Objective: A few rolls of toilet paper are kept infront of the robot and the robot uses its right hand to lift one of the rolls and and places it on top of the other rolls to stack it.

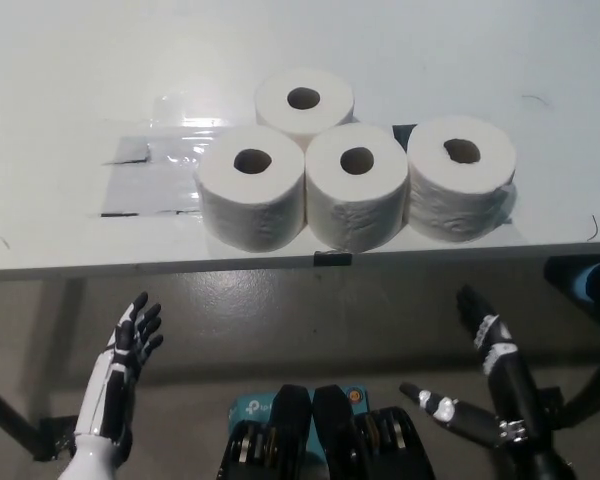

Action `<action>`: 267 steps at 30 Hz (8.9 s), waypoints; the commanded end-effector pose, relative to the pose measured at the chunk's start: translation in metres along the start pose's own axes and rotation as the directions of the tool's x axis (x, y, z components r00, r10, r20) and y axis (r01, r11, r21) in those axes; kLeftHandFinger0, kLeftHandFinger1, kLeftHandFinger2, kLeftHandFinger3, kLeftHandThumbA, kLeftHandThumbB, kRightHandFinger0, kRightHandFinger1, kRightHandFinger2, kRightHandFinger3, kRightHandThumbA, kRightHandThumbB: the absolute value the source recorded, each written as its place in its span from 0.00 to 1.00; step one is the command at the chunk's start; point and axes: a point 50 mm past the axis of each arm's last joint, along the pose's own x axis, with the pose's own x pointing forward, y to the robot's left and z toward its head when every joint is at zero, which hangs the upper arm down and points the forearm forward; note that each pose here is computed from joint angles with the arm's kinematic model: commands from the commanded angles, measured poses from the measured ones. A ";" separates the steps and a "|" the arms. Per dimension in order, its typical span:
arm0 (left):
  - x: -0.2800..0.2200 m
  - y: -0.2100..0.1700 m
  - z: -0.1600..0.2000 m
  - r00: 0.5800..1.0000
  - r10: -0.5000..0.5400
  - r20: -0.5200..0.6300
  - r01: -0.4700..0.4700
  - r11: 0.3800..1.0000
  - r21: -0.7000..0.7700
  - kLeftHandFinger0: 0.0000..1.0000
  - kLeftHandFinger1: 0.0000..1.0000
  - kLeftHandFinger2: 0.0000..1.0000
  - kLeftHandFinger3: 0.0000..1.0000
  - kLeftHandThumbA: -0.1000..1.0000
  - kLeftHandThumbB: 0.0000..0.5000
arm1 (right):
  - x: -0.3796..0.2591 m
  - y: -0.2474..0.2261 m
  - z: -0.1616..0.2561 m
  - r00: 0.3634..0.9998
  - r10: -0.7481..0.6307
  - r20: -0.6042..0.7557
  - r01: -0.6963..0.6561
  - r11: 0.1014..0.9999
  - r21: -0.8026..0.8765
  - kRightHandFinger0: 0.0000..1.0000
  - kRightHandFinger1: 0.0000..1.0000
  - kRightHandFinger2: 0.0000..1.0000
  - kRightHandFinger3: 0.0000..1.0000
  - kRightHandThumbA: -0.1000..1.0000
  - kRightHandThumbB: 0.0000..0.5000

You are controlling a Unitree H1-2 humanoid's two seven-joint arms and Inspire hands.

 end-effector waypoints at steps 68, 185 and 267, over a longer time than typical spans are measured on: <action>-0.003 -0.012 0.018 0.995 -0.073 0.067 0.070 0.997 0.044 1.00 1.00 1.00 1.00 1.00 0.09 | 0.393 -0.091 0.212 0.721 0.131 -0.680 -0.678 0.335 -0.654 1.00 1.00 1.00 1.00 1.00 0.78; -0.002 -0.010 0.030 0.993 -0.074 0.094 0.069 0.996 0.051 1.00 1.00 1.00 1.00 1.00 0.16 | 0.370 -0.041 0.089 0.683 0.015 -0.730 -0.724 0.144 -0.675 1.00 1.00 1.00 1.00 0.64 0.58; -0.014 0.002 0.018 0.997 -0.024 0.075 0.023 0.999 0.025 1.00 1.00 1.00 1.00 1.00 0.34 | 0.351 -0.089 0.205 0.735 0.003 0.678 0.668 0.168 -0.725 0.00 0.00 0.09 0.27 0.39 0.04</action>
